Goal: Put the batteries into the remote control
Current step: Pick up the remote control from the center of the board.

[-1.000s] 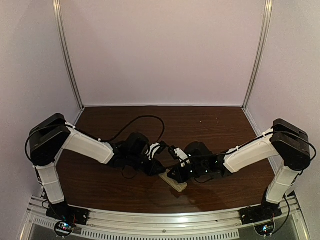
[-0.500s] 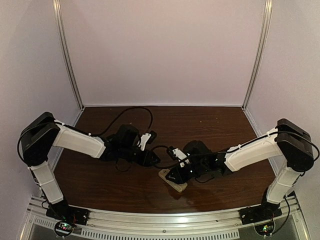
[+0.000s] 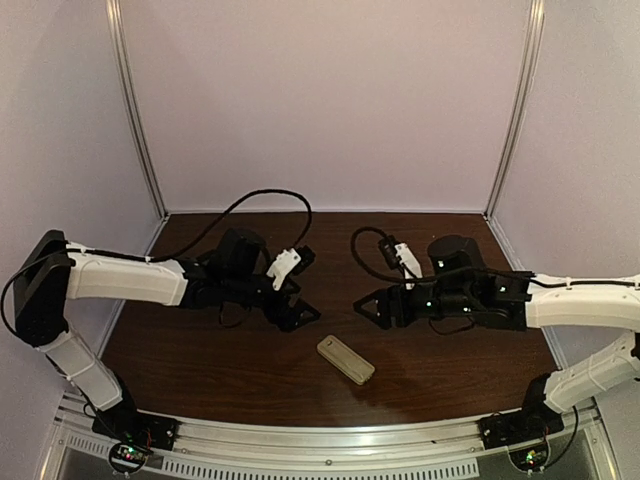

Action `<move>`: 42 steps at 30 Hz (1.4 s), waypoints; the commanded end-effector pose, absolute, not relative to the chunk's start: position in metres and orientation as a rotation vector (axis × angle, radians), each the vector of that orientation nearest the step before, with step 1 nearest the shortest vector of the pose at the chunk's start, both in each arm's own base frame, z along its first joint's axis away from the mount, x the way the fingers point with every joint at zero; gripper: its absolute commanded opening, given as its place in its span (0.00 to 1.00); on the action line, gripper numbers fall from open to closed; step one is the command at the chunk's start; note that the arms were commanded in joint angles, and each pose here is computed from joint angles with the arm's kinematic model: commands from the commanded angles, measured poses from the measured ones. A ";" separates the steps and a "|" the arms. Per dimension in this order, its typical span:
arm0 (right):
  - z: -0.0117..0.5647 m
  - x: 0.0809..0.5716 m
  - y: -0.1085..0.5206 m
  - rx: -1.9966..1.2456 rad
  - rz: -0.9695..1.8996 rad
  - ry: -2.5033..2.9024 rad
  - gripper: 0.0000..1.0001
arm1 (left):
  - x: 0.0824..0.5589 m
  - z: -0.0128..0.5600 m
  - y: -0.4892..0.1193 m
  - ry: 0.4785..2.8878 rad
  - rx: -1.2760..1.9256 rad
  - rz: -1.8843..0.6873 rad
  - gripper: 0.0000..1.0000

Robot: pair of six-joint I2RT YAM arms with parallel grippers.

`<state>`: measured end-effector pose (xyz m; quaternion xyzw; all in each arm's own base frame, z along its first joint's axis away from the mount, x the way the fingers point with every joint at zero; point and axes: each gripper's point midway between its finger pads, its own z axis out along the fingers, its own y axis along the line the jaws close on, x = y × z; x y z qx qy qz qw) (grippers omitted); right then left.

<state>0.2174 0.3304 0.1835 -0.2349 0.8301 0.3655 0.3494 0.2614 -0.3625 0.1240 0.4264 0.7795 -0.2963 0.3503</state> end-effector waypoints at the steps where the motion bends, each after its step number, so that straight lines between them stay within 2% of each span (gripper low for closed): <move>1: 0.179 0.226 0.292 -0.492 0.855 2.175 0.77 | 0.238 0.123 -0.378 1.773 1.539 -0.621 0.97; 6: 0.189 0.230 0.269 -0.429 0.853 2.145 0.80 | 0.217 0.101 -0.388 1.584 1.864 -0.508 0.96; 16: 0.185 0.227 0.251 -0.387 0.853 2.147 0.80 | 0.200 0.072 -0.426 1.449 2.147 -0.566 0.84; 27: 0.182 0.226 0.245 -0.378 0.855 2.144 0.80 | 0.187 0.035 -0.427 1.494 2.336 -0.628 0.76; 42: 0.179 0.225 0.247 -0.394 0.881 2.148 0.79 | 0.192 0.009 -0.427 1.548 2.408 -0.596 0.74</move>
